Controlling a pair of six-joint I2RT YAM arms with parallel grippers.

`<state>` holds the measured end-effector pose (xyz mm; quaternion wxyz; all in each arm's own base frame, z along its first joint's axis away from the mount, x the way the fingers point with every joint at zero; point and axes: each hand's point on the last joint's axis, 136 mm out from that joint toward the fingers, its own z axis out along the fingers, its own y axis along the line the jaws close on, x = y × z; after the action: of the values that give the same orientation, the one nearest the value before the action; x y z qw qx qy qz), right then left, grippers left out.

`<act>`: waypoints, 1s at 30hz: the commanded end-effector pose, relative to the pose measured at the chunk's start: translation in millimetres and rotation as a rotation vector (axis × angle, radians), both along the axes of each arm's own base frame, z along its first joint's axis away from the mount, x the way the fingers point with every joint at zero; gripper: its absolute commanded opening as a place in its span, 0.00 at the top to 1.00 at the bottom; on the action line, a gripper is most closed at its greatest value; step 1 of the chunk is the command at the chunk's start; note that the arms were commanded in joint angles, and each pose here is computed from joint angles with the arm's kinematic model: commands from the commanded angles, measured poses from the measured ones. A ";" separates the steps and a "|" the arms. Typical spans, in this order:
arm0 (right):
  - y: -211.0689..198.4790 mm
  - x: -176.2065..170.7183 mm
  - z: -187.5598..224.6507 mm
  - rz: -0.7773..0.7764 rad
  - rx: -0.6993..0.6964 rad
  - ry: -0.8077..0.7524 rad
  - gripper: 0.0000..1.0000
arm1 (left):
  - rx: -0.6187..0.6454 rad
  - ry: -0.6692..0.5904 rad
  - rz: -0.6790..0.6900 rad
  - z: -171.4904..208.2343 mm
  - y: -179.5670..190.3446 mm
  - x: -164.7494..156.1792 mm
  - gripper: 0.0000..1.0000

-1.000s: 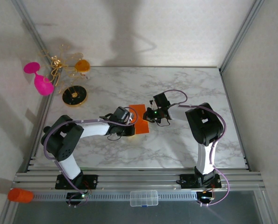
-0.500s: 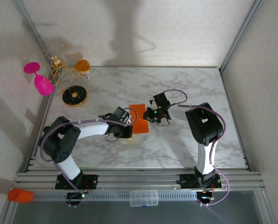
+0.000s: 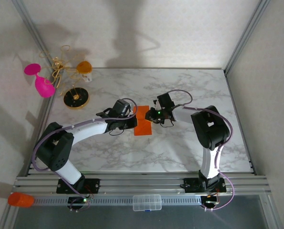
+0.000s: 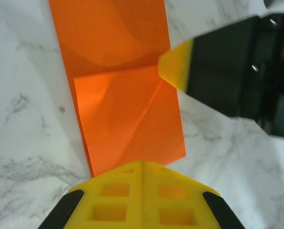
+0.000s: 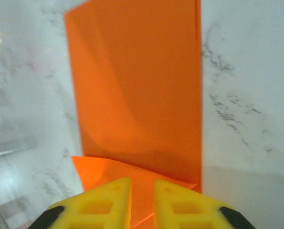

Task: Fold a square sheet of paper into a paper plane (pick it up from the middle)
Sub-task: Fold the triangle a second time at the center of the table, then pick up the paper from the center of the table.

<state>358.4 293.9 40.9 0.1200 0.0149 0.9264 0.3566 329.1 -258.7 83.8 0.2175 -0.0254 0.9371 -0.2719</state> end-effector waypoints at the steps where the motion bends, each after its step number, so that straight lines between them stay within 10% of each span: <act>1: -0.2 6.2 32.5 -0.041 0.069 -0.063 0.72 | -0.046 -0.047 0.092 8.0 -5.6 31.9 0.96; 30: -10.9 -12.4 -7.8 -0.206 0.003 0.134 0.66 | 0.052 0.180 0.365 -90.1 22.2 25.8 1.00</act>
<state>349.2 280.3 42.5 0.1102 0.1225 0.9181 0.3605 373.1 -255.7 17.4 0.2063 -0.1754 0.9322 -0.2400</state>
